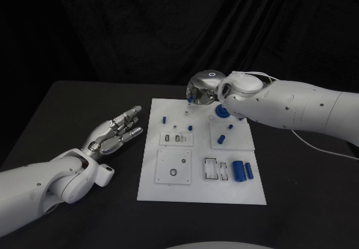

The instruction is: Assemble the parts on the task board

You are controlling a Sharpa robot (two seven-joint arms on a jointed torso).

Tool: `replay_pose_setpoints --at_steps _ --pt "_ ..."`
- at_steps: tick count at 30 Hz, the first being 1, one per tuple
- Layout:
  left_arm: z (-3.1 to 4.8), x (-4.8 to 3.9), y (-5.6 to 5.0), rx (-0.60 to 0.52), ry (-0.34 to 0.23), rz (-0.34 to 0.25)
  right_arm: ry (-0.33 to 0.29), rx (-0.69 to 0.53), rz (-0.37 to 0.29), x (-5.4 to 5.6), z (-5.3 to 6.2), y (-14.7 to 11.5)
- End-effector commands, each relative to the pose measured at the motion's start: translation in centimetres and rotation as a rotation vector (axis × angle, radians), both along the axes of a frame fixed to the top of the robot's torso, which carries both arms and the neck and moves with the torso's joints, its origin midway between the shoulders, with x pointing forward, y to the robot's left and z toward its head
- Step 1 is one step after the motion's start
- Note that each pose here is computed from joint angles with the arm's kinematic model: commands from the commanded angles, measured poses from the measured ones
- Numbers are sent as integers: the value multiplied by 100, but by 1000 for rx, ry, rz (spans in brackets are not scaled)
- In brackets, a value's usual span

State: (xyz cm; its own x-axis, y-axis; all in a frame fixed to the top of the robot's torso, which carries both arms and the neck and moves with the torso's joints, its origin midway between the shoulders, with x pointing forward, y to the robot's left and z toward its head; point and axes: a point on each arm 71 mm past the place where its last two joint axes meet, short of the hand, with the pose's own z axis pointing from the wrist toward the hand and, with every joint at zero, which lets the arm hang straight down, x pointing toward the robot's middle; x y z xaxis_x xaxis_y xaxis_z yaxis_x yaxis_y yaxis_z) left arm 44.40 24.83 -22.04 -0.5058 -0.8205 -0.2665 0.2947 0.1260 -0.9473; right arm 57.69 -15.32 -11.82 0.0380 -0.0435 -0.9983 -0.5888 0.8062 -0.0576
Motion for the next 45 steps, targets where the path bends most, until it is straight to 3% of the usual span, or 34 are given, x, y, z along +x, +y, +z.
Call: replay_pose_setpoints --at_steps 1,45 --pt "144 -55 -26 -106 -165 -68 22 -13 -15 4 -40 -11" --pt "120 -26 -61 -104 -143 -83 66 -39 -11 0 -105 50"
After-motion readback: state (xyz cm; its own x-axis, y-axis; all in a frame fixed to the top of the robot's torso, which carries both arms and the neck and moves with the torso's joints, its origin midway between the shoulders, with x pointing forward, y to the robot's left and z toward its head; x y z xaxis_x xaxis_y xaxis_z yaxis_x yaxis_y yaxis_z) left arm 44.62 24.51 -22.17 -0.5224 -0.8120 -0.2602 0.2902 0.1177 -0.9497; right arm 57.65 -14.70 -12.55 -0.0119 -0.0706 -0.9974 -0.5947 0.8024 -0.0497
